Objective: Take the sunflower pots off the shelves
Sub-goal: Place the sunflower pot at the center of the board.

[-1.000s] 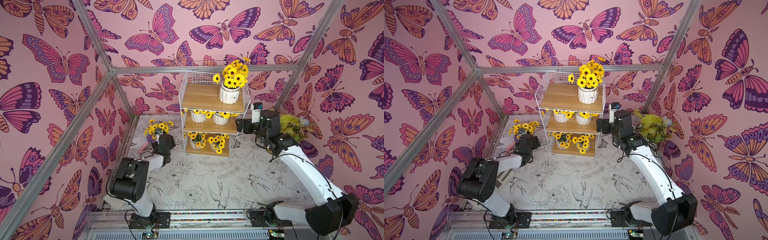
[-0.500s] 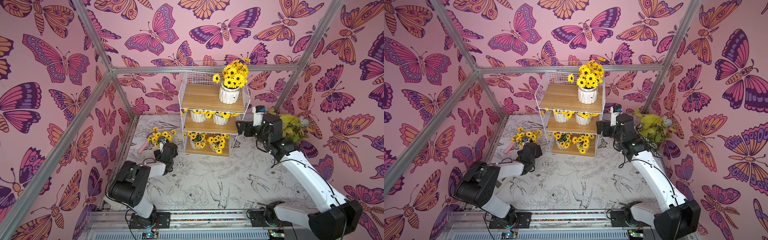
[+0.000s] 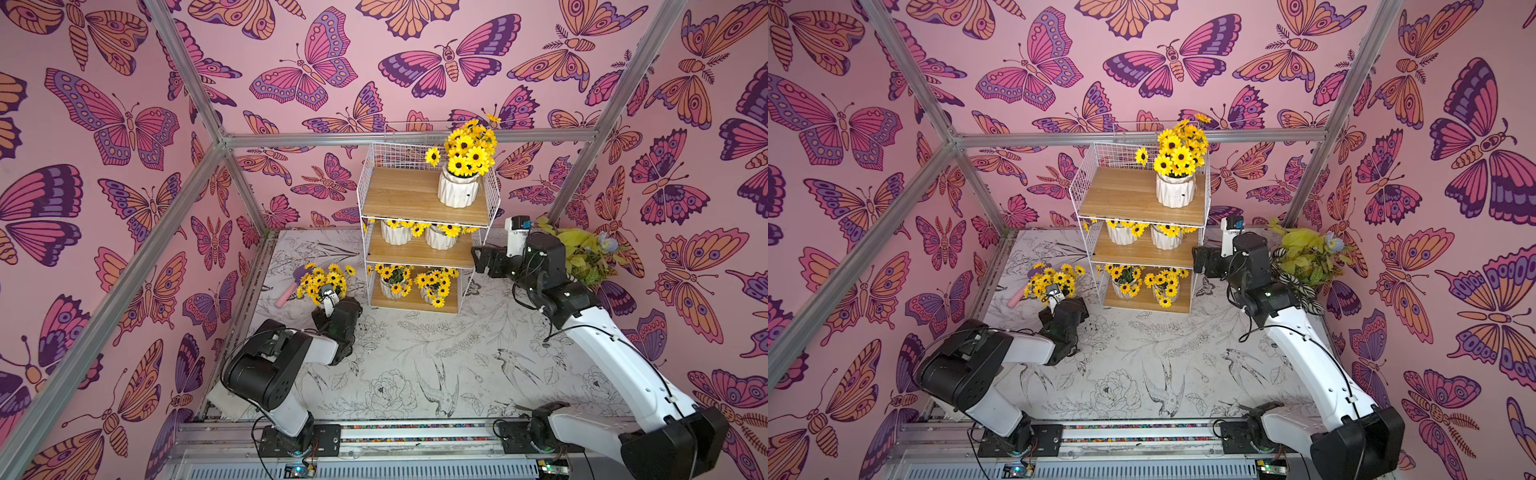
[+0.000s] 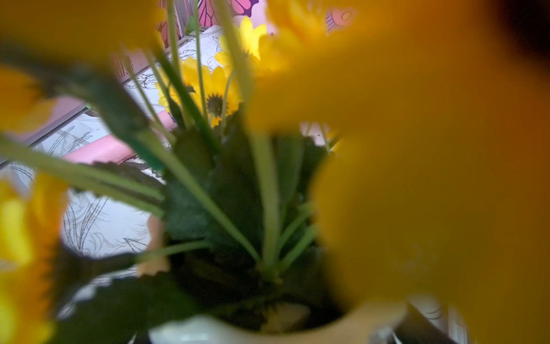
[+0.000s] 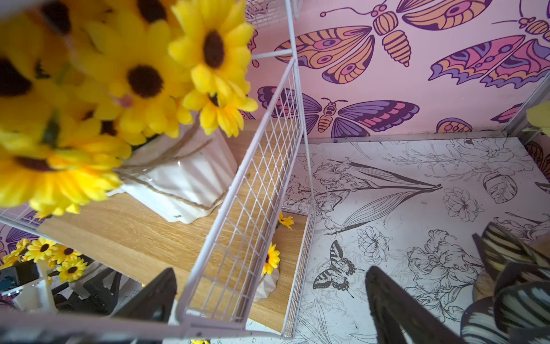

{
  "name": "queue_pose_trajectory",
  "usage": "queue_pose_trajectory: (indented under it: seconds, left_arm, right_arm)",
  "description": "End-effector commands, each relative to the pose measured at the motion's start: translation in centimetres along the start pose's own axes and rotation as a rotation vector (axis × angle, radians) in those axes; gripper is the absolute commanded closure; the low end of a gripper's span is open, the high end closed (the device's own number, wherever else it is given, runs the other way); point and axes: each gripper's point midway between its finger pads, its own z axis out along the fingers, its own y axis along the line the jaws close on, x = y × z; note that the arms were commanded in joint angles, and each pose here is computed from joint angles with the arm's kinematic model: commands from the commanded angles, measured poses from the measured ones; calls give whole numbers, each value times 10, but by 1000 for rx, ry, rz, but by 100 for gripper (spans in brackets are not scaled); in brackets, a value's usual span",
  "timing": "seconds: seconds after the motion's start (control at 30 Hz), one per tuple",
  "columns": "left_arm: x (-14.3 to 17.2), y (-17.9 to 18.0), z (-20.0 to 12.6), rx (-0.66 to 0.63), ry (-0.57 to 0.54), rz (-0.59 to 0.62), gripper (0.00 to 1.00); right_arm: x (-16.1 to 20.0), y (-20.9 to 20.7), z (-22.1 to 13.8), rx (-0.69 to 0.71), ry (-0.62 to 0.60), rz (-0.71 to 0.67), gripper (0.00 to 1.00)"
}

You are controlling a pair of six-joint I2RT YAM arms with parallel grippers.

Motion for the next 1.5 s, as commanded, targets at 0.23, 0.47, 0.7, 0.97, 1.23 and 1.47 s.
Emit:
queue_pose_trajectory:
  seconds: [0.23,0.47,0.7,0.97,1.23,1.47]
  left_arm:
    - [24,13,-2,-46,34,11,10]
    - [26,10,-4,-70,49,14,0]
    - [42,15,-10,-101,68,-10,0]
    - [50,16,-25,-124,67,-3,0]
    - [59,19,-42,-161,113,-33,0]
    - [64,5,-56,-112,165,-63,1]
  right_arm:
    - [5,2,-12,-5,-7,17,1]
    - [12,3,-11,-12,8,24,1]
    - [16,3,-11,-17,15,28,1]
    - [22,4,-10,-22,24,31,1]
    - [22,4,-15,-19,31,16,1]
    - [28,3,-18,-18,40,18,1]
